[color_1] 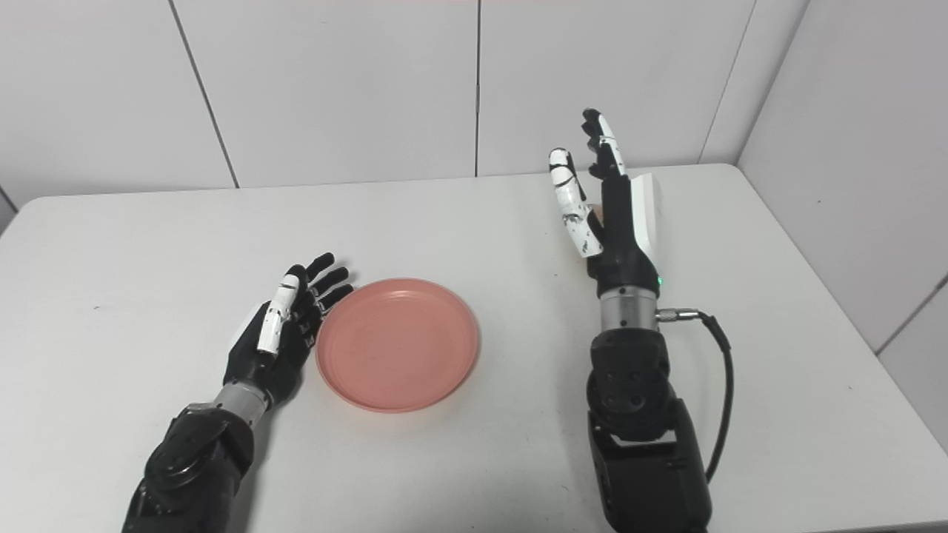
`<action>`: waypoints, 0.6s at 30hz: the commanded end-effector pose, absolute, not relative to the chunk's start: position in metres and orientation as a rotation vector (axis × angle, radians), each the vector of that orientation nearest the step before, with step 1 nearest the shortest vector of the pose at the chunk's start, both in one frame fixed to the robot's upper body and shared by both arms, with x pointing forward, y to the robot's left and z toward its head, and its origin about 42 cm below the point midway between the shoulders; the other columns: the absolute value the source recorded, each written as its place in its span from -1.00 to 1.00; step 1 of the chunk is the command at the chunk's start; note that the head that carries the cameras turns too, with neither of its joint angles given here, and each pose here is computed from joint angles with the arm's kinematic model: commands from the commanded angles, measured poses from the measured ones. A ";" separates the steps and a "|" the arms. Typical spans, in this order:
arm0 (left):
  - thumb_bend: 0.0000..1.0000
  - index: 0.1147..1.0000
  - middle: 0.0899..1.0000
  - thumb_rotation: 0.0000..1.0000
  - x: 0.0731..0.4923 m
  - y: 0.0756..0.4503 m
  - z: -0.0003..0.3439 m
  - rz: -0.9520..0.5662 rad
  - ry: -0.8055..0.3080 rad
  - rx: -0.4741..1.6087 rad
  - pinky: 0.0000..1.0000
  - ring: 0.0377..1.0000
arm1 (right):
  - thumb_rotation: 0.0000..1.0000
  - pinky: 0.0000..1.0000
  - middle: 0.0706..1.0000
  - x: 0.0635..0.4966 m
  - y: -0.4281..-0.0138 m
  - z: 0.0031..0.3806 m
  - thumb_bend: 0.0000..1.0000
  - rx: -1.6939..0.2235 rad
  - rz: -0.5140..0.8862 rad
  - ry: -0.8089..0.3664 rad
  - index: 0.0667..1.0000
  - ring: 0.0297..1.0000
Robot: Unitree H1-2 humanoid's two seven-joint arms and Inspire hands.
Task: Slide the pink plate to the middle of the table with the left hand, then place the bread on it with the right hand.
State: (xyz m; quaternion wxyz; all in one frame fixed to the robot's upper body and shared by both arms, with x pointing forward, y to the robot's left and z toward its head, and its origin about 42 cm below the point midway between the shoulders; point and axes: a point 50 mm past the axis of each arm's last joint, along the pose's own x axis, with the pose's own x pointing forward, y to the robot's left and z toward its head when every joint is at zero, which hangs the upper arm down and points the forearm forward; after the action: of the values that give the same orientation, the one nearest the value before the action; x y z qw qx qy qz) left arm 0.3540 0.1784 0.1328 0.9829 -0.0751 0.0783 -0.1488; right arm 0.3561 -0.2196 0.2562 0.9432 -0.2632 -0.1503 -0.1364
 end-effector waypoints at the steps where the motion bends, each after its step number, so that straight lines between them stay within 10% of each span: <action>1: -0.31 0.74 0.75 1.00 0.351 0.181 0.128 -0.305 0.193 -0.149 0.74 0.73 | 0.98 0.69 0.83 0.365 -0.221 0.283 0.06 -0.583 -0.316 -0.349 0.83 0.81; 18: -0.29 0.76 0.77 1.00 0.350 0.185 0.128 -0.320 0.203 -0.159 0.76 0.75 | 0.39 0.40 0.89 0.424 -0.255 0.298 0.93 -0.924 -0.455 -0.129 0.96 0.72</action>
State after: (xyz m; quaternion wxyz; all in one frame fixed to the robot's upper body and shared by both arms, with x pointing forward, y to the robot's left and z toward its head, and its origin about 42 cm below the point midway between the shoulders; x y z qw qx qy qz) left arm 0.3531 0.1818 0.1339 0.9818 -0.0759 0.0818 -0.1539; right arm 0.4138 -0.2536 0.2667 0.8802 -0.4300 -0.0295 -0.1989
